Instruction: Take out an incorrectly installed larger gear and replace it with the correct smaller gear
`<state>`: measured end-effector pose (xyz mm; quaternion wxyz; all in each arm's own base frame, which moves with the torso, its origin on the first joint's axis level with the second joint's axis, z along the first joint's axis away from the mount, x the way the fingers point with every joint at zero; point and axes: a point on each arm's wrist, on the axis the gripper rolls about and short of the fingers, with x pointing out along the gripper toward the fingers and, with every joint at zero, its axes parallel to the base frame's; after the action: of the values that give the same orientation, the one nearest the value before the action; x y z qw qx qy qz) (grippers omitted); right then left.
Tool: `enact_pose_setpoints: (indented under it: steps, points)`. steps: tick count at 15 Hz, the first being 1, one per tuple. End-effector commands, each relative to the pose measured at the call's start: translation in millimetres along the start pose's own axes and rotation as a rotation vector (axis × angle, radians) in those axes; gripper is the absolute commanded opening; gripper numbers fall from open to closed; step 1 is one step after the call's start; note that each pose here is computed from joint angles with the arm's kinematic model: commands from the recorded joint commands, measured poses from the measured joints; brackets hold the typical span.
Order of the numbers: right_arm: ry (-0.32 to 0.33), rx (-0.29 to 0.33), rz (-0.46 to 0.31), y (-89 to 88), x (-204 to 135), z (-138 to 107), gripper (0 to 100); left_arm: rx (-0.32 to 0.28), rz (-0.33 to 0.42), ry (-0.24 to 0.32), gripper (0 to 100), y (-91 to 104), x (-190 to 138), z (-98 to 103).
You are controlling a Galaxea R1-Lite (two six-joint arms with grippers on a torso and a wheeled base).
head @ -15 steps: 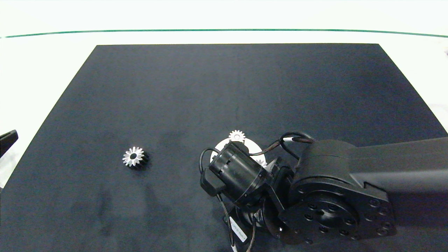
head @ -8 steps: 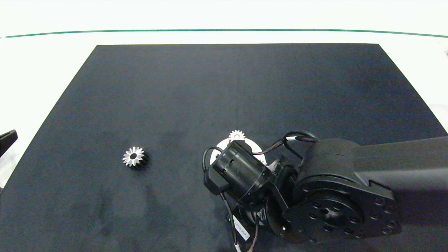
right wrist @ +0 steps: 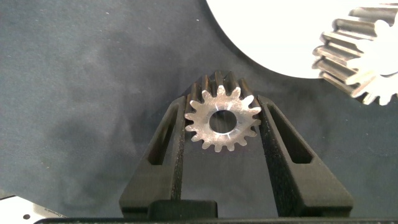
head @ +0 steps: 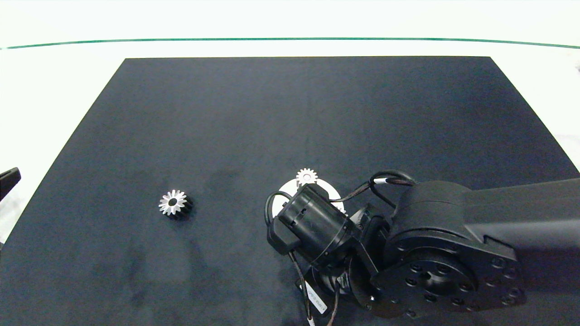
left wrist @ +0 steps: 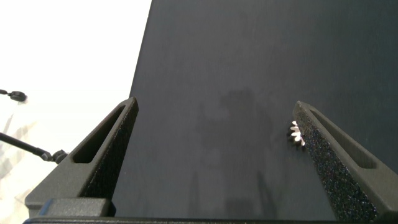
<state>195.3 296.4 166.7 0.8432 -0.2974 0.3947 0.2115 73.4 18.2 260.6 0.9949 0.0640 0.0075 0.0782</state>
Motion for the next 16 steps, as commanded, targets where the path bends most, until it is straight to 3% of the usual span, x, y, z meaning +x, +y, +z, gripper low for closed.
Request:
enact_pose_setpoints:
  steps: [1,8,16]
  points:
    - [-0.036,0.018,0.000,-5.5,-12,3,25,0.001,-0.002,-0.004,100,-0.2,-1,0]
    - [-0.154,0.043,0.006,-16.6,-33,32,25,0.002,0.001,-0.011,100,-0.2,-3,1]
    - [-0.154,0.032,0.003,-12.0,-25,53,25,0.002,-0.001,-0.008,100,-0.5,-3,0]
